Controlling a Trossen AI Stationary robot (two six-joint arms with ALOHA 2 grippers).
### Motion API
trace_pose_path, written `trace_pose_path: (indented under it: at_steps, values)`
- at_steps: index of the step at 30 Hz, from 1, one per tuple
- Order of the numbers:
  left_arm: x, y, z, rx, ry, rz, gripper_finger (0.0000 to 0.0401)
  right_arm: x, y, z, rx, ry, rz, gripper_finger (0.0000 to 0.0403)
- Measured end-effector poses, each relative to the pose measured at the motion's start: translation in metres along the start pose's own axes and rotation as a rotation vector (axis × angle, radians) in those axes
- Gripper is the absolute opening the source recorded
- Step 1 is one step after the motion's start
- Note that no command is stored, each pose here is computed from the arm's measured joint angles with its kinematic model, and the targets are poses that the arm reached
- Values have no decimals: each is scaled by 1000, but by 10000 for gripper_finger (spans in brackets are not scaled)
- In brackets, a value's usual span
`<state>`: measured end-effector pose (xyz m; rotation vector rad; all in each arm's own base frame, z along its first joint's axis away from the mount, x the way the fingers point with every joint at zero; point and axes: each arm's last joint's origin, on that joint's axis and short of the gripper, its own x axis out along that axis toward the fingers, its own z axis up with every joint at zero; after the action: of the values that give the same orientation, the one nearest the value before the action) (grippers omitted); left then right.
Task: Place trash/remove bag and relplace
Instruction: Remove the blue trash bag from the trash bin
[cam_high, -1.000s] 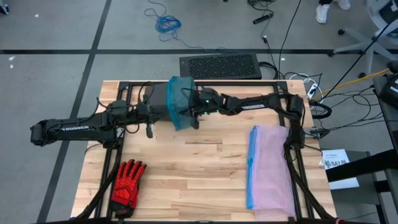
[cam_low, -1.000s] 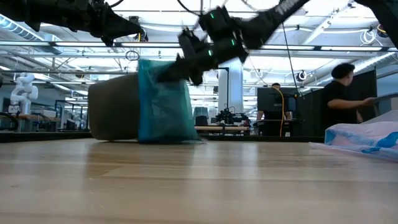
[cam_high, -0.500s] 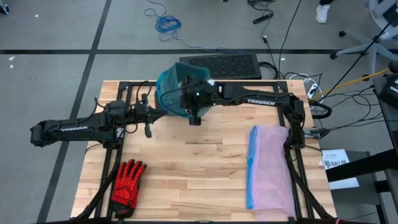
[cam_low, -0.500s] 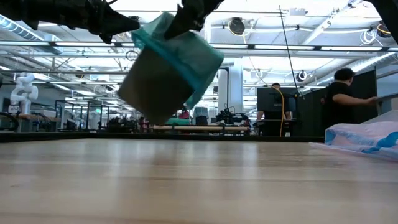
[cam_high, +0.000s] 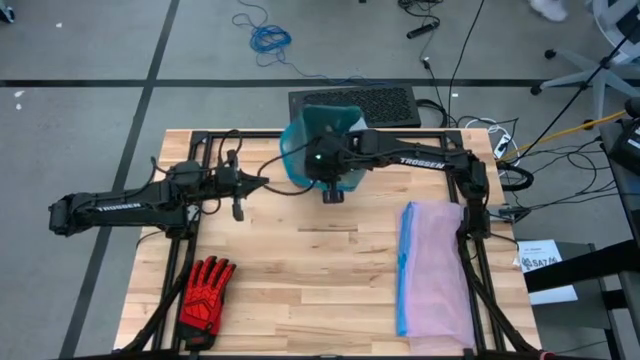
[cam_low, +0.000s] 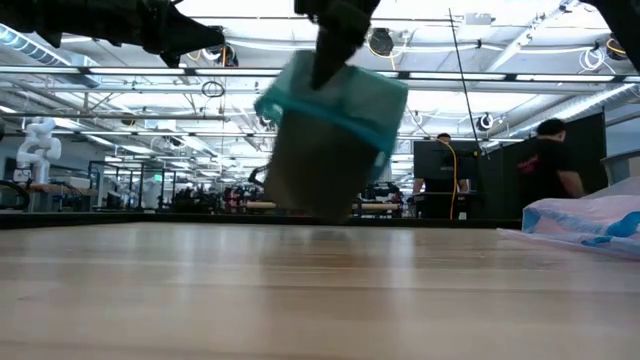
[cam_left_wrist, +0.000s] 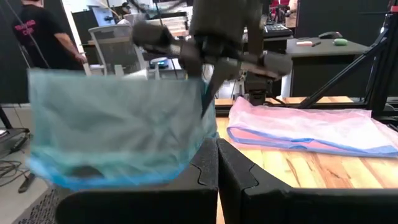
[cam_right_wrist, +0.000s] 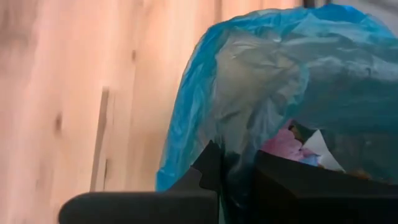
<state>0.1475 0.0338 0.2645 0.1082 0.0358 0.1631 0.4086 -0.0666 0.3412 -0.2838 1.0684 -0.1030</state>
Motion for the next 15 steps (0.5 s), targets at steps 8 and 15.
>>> trace_pose_path:
  at_steps: [8, 15]
  values:
    - [0, 0, 1, 1, -10, 1, 0, 28, 17, -9, -65, 205, 26, 0]
    - [0, 0, 1, 1, -11, 1, 0, 23, 28, -10, -109, 266, 61, 0]
